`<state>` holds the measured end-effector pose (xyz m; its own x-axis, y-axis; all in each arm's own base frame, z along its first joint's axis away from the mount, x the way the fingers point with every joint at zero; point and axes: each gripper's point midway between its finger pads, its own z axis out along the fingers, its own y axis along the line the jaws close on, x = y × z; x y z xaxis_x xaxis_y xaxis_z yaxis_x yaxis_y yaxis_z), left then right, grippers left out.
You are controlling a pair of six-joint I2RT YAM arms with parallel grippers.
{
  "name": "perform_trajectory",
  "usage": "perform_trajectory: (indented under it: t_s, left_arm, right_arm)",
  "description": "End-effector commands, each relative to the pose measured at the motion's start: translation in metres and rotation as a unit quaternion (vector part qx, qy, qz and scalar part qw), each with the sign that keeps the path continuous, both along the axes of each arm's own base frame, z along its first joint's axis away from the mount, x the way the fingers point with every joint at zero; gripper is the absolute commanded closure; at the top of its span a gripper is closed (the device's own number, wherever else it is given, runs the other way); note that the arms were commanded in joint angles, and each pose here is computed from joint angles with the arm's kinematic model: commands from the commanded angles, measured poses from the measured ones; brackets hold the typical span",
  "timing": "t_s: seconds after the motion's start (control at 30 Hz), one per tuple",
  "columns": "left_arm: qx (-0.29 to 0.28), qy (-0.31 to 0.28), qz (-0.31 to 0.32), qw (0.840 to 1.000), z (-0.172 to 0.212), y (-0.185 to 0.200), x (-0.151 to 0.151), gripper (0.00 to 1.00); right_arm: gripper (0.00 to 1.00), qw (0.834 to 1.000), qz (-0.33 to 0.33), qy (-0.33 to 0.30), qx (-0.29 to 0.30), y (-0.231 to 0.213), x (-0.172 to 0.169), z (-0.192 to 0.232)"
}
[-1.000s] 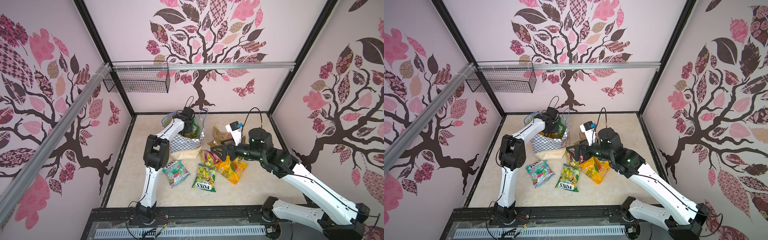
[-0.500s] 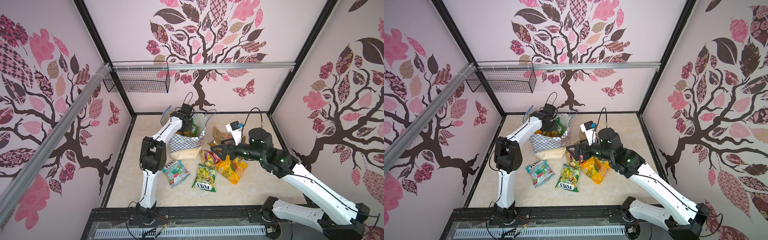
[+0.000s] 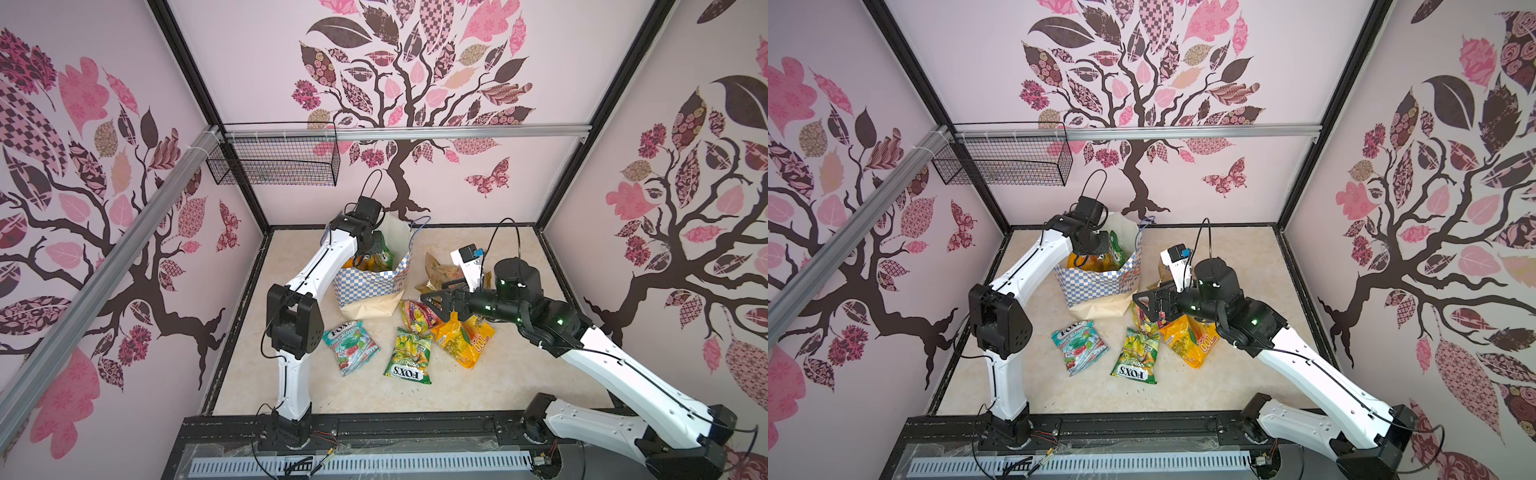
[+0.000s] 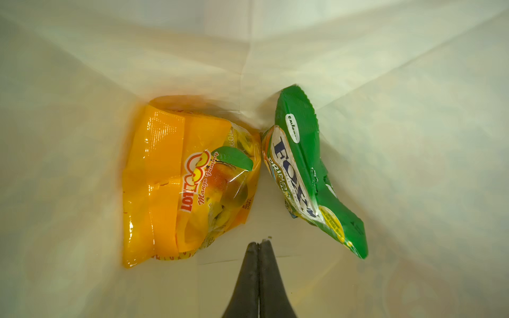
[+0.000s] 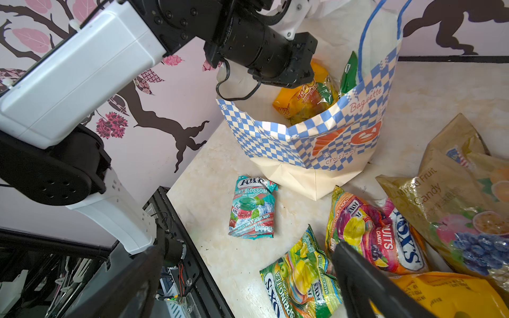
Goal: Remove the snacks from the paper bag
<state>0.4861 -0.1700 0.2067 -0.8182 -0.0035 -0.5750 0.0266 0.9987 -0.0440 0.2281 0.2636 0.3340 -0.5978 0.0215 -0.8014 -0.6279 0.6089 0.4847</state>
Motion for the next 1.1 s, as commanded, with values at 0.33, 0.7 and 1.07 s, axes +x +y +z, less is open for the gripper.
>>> perform_trajectory:
  t_s: [0.33,0.7,1.07]
  left_arm:
    - [-0.029,-0.093,-0.012,0.995,0.094,0.0,-0.012,1.0]
    - [0.0,-0.026,-0.041,0.999,0.015,-0.015,-0.03,0.59]
    - [0.079,0.041,-0.023,0.996,-0.059,0.015,-0.009,0.34]
  right_arm:
    - [0.0,1.0,-0.009,0.0,0.008,0.0,0.004,0.0]
    - [0.0,1.0,-0.007,0.007,0.007,0.002,0.004,-0.005]
    - [0.01,1.0,-0.005,0.009,0.009,0.001,0.002,-0.006]
